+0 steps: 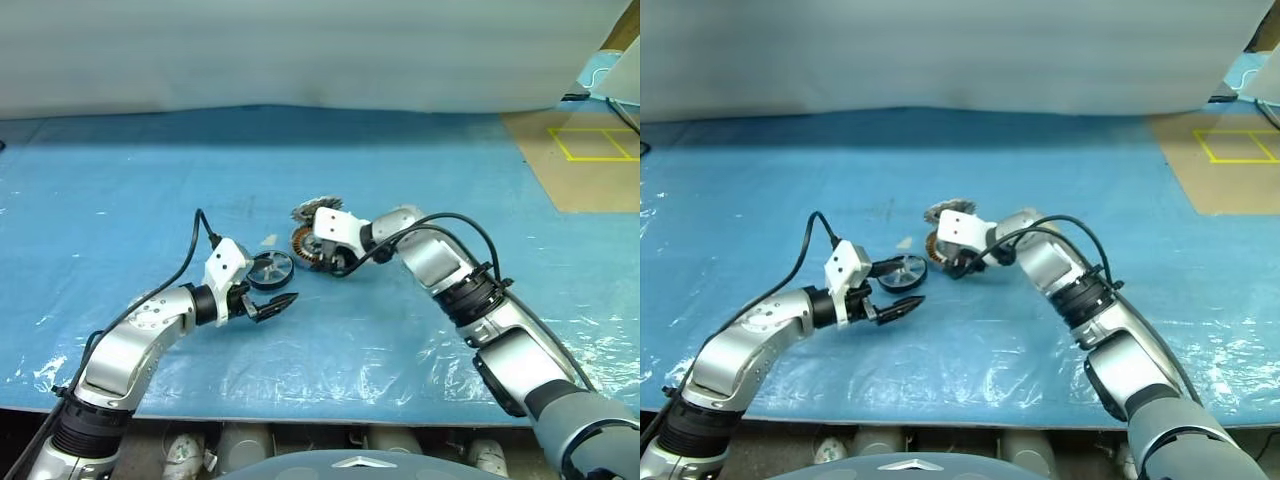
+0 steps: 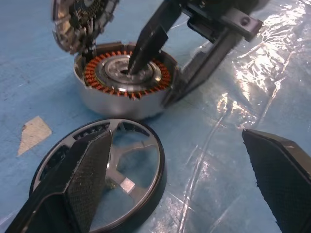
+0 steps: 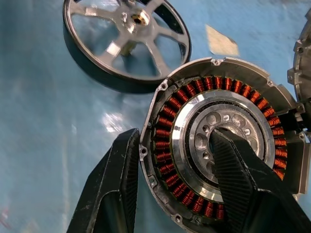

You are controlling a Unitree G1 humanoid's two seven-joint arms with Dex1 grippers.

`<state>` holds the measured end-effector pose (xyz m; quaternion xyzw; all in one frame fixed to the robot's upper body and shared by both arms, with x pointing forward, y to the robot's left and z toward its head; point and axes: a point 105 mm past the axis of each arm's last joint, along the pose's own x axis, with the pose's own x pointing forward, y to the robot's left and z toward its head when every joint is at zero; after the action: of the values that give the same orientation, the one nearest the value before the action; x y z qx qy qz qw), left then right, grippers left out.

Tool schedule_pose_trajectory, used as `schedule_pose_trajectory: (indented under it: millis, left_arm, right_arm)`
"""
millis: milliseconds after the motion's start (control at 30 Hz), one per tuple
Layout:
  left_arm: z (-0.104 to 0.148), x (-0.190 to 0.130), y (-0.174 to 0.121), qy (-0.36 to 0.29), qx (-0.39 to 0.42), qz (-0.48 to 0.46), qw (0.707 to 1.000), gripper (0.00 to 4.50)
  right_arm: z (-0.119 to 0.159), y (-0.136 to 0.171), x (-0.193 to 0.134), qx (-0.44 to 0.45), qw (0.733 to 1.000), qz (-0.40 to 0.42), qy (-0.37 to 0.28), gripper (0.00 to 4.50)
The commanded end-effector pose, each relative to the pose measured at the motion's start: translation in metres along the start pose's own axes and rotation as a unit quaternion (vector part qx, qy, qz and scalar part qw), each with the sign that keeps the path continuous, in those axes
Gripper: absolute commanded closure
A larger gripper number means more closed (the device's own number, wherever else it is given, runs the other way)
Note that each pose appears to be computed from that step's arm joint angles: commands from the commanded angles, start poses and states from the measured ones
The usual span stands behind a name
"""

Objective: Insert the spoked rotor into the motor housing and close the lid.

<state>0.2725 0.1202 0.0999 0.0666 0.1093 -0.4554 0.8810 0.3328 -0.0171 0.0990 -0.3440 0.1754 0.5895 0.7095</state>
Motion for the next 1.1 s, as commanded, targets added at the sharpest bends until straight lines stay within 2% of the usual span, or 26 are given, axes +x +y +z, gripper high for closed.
schedule_pose_trajectory:
  millis: [33,433,467,667,867,1000,1100]
  left_arm:
    - [0.012,-0.008,0.003,-0.017,0.023,0.005,1.0,0.0]
    - [0.014,-0.008,0.004,-0.014,0.023,0.003,1.0,0.0]
    - [0.014,-0.008,0.004,-0.014,0.023,0.003,1.0,0.0]
    - [0.014,-0.008,0.005,-0.014,0.022,0.002,1.0,0.0]
    - [0.011,-0.008,0.005,-0.012,0.02,-0.004,1.0,0.0]
    - [0.014,-0.008,0.007,-0.017,0.022,-0.006,1.0,0.0]
    - [0.014,-0.009,0.008,-0.016,0.024,-0.007,1.0,0.0]
  right_arm:
    - [0.006,0.021,0.011,0.019,1.0,0.022,-0.008,2.62]
    - [0.0,0.027,0.011,0.043,0.999,-0.009,0.019,2.62]
    - [-0.001,0.027,0.01,0.044,0.999,-0.012,0.02,1.91]
    - [0.001,0.021,-0.01,0.04,0.998,-0.042,0.011,0.01]
    - [0.017,0.017,-0.045,0.042,0.997,-0.059,-0.017,0.01]
    - [0.019,0.012,-0.078,0.108,0.987,-0.09,-0.079,0.01]
    - [0.001,0.013,-0.105,0.166,0.967,-0.122,-0.152,0.01]
